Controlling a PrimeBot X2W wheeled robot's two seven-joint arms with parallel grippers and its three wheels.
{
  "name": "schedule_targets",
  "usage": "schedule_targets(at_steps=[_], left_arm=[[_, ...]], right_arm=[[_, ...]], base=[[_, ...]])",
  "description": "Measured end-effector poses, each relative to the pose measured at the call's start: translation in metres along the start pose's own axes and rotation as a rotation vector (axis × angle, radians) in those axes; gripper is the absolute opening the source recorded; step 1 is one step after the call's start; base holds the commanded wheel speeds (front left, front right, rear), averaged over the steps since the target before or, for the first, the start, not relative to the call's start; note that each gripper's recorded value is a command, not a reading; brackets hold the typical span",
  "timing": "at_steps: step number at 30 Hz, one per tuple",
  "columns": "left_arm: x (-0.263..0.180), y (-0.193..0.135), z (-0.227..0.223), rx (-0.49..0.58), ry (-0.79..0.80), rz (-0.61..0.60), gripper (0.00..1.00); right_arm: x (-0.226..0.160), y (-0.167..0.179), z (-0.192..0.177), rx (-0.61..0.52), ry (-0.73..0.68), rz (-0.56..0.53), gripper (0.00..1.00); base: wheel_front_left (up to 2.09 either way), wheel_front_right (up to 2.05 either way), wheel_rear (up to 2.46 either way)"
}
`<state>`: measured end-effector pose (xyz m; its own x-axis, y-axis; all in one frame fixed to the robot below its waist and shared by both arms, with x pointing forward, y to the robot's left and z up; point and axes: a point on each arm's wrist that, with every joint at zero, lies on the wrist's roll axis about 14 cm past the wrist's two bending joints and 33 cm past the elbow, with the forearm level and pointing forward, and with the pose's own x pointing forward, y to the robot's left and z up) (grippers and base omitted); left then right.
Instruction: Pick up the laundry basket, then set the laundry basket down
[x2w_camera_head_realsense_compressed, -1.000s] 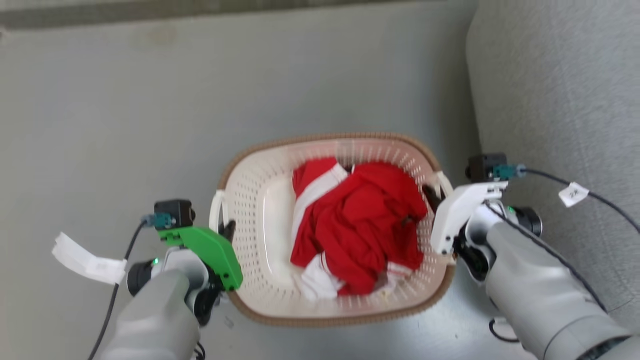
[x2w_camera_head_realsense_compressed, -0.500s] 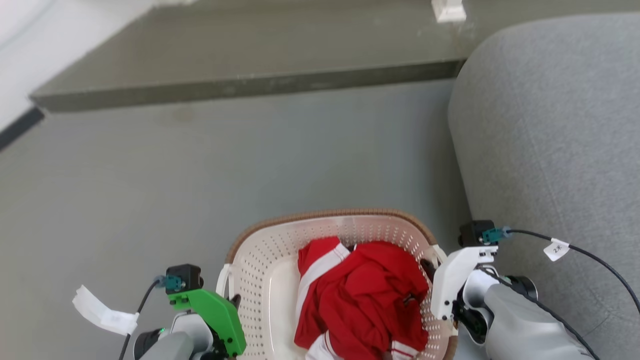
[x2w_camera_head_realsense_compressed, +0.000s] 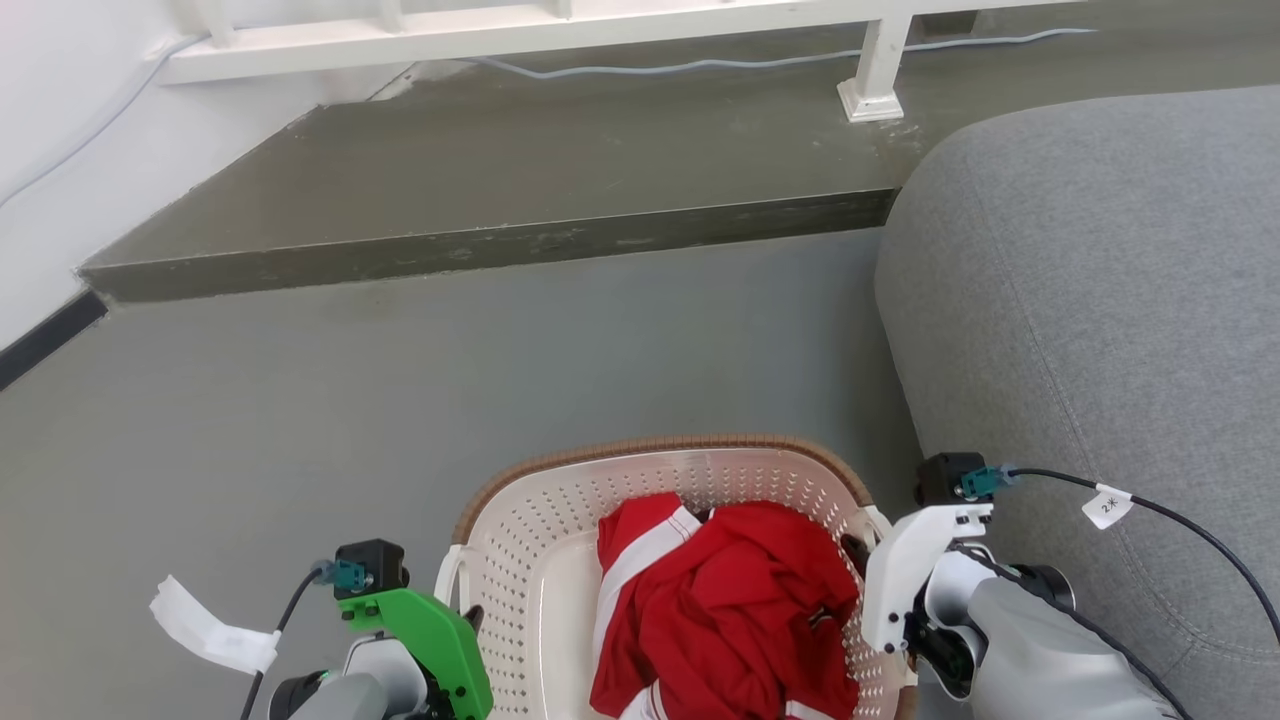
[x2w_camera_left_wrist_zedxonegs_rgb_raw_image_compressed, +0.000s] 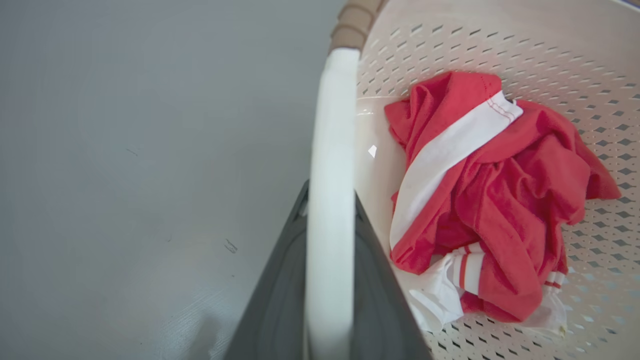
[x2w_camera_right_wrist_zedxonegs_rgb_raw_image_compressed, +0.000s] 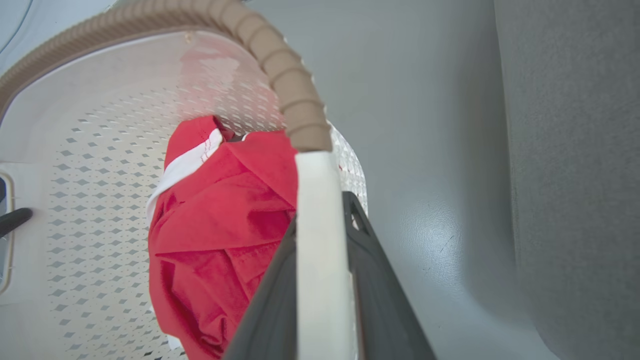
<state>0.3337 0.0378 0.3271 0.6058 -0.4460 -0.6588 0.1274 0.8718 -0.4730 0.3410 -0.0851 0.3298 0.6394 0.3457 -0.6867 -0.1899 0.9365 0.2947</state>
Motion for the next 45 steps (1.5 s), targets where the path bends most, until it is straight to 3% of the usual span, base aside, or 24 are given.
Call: schedule_targets(at_steps=[34, 45], left_arm=[[0.004, 0.000, -0.017, -0.023, 0.095, 0.002, 0.00], [0.020, 0.002, -0.007, -0.030, 0.085, -0.004, 0.00]], right_arm=[[0.001, -0.004, -0.018, 0.019, 0.079, -0.005, 0.00], [0.015, -0.011, -0.006, 0.031, 0.053, -0.008, 0.00]], base=[[0.00, 0.00, 0.00], [0.00, 0.00, 0.00]])
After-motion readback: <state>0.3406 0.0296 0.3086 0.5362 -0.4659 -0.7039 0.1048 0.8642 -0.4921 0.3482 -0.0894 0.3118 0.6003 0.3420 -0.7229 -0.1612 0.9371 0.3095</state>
